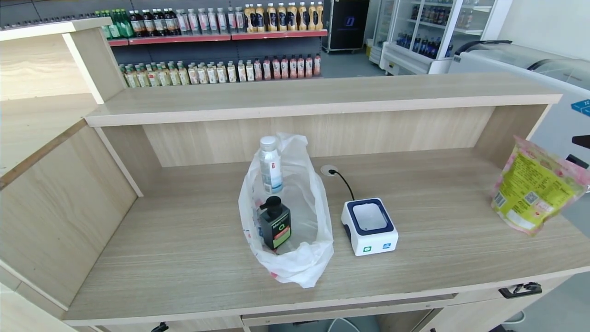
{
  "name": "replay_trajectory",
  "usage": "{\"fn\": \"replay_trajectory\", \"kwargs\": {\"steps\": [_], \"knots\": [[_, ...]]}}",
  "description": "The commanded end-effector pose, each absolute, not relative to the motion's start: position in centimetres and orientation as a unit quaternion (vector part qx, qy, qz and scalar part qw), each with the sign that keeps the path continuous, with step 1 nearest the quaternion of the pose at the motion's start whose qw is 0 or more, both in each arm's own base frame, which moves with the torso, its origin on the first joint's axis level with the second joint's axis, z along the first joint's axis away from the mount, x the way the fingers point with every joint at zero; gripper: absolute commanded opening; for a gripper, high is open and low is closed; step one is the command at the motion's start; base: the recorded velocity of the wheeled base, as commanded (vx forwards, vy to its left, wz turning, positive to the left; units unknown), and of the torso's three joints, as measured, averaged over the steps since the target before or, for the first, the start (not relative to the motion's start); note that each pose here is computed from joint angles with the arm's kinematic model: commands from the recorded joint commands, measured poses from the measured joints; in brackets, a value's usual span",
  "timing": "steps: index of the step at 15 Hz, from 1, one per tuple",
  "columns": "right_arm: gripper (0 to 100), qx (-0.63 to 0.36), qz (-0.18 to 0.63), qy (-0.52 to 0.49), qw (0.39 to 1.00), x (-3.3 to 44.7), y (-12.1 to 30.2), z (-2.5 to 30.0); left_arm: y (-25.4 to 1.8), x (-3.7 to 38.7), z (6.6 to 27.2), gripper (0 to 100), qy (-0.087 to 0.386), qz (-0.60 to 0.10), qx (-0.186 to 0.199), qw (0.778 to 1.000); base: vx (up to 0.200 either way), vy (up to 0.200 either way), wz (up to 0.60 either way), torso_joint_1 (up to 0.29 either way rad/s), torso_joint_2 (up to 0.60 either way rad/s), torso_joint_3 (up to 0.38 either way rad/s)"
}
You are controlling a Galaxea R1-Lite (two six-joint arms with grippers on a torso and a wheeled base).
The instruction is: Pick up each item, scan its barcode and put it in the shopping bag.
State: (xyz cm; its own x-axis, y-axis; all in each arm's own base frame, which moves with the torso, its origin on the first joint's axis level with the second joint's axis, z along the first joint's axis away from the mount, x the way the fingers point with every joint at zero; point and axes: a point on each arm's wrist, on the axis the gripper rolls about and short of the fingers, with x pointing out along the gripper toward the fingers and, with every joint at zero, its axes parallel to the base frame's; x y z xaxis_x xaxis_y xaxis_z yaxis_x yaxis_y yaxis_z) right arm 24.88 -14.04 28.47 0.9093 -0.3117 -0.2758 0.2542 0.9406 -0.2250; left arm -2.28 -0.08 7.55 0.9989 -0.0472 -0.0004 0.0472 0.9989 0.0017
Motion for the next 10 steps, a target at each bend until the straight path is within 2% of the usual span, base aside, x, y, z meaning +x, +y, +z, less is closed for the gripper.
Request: {"fn": "replay_trajectory", "kwargs": {"steps": [1, 4, 10], "knots": [[100, -0.087, -0.156, 0.166, 0.97, 25.3, -15.0, 27.9, -0.1, -2.3, 7.6, 100, 0.001, -0.024, 0.001, 1.0, 0.0, 0.0, 0.0, 0.0, 0.0, 0.0], [100, -0.064, -0.167, 0.165, 0.97, 26.1, -15.8, 27.9, -0.1, -2.3, 7.6, 100, 0.001, -0.024, 0.001, 1.0, 0.0, 0.0, 0.0, 0.0, 0.0, 0.0], [100, -0.031, -0.121, 0.214, 0.969, 29.1, -17.2, 24.8, -0.1, -2.3, 7.6, 100, 0.001, -0.024, 0.001, 1.0, 0.0, 0.0, 0.0, 0.0, 0.0, 0.0]]}}
